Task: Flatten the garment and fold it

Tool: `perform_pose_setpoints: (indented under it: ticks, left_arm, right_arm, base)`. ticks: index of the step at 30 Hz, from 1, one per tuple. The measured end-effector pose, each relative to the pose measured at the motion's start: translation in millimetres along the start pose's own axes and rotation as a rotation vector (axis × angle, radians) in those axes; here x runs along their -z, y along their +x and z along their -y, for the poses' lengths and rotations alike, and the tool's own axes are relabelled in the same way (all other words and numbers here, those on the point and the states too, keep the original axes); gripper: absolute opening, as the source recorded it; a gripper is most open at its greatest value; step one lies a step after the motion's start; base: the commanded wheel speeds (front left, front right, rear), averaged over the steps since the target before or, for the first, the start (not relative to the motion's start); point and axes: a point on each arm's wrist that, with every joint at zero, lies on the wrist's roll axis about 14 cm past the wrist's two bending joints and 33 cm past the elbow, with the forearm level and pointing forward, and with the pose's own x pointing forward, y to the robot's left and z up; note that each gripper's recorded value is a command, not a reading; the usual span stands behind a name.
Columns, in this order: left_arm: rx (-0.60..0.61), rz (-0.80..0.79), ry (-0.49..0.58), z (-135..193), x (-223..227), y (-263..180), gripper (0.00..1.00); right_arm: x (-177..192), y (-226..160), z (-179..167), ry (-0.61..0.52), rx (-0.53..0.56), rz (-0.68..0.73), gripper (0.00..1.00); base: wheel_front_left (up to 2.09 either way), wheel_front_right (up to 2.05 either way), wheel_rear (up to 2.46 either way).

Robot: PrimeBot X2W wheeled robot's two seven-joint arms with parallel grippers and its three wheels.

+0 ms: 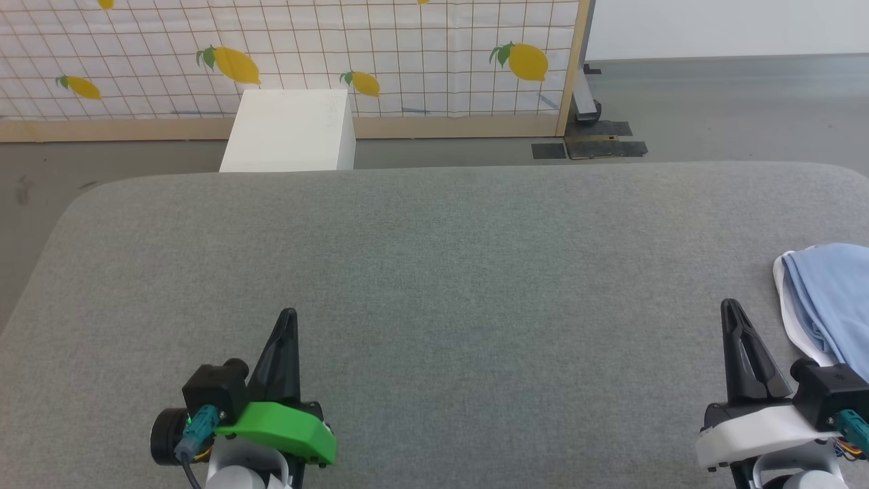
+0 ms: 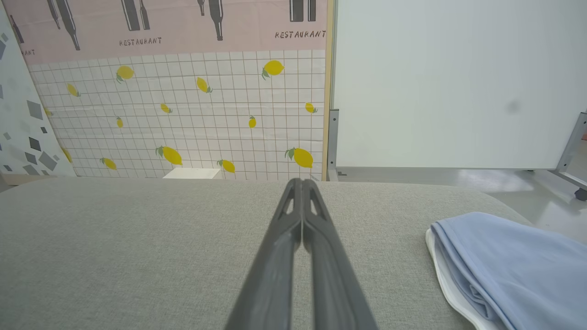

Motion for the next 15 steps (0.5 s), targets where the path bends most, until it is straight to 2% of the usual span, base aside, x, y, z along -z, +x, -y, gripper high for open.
perform_pose_setpoints:
  ticks: [15]
  left_arm:
    - [0.000, -0.002, 0.004, -0.2, -0.9, 0.5, 0.00]
  right_arm:
    - [1.3, 0.1, -1.3, 0.000, -0.004, -0.009, 0.00]
  base:
    - [0.00, 0.00, 0.00]
